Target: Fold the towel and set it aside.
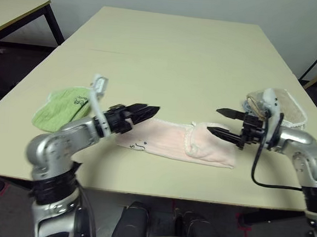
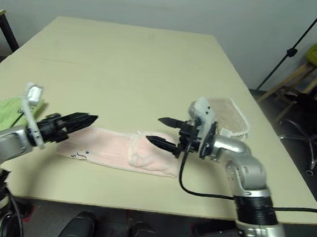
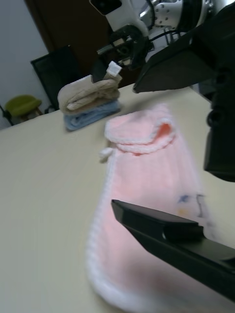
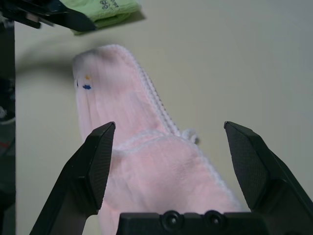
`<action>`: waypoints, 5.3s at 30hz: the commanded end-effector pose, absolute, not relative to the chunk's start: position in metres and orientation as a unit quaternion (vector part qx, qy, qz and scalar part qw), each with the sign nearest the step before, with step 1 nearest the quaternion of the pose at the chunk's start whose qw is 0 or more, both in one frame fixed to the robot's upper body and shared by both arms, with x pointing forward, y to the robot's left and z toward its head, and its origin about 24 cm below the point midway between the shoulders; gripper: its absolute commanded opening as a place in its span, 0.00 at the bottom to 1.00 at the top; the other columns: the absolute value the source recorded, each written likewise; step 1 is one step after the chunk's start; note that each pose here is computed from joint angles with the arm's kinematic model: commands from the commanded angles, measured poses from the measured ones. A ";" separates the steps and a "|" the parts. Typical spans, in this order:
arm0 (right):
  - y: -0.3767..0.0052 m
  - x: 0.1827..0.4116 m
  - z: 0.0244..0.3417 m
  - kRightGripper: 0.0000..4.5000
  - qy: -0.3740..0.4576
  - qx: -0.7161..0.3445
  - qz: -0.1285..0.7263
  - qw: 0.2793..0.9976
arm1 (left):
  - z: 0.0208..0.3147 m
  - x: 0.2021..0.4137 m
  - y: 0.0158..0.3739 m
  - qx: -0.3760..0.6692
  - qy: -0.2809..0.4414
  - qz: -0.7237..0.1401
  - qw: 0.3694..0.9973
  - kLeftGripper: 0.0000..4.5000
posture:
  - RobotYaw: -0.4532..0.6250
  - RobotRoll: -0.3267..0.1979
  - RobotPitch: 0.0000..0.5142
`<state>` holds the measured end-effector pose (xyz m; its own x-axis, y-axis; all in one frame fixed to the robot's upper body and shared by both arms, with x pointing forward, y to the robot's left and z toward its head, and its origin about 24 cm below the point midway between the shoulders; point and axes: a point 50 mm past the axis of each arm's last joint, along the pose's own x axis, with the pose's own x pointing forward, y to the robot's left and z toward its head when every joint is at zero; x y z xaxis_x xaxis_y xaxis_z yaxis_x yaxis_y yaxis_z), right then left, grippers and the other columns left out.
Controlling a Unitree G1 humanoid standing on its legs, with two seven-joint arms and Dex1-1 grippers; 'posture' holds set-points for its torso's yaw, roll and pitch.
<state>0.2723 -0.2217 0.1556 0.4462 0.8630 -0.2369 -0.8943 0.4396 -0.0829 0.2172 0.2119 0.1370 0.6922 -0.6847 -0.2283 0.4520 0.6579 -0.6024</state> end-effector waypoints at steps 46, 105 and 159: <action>-0.255 0.238 0.183 1.00 0.139 -0.138 0.593 0.781 | 0.095 0.224 0.207 -0.416 0.239 -0.050 0.876 0.01 | 0.57 0.62 0.24; -0.271 0.219 0.182 1.00 0.189 -0.121 0.564 0.795 | 0.132 0.262 0.060 -0.145 0.349 -0.587 0.716 0.01 | 0.49 0.62 0.24; -0.156 0.252 0.144 0.00 0.117 -0.002 0.656 0.746 | 0.128 0.263 0.147 0.016 0.143 -0.575 0.806 0.00 | 0.54 0.62 0.21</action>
<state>0.2548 -0.1594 0.1494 0.1262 0.9788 -0.1612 -0.9776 0.1502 0.1472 0.2627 0.1492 0.1340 0.3113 -0.9205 -0.2362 0.9279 0.3480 -0.1335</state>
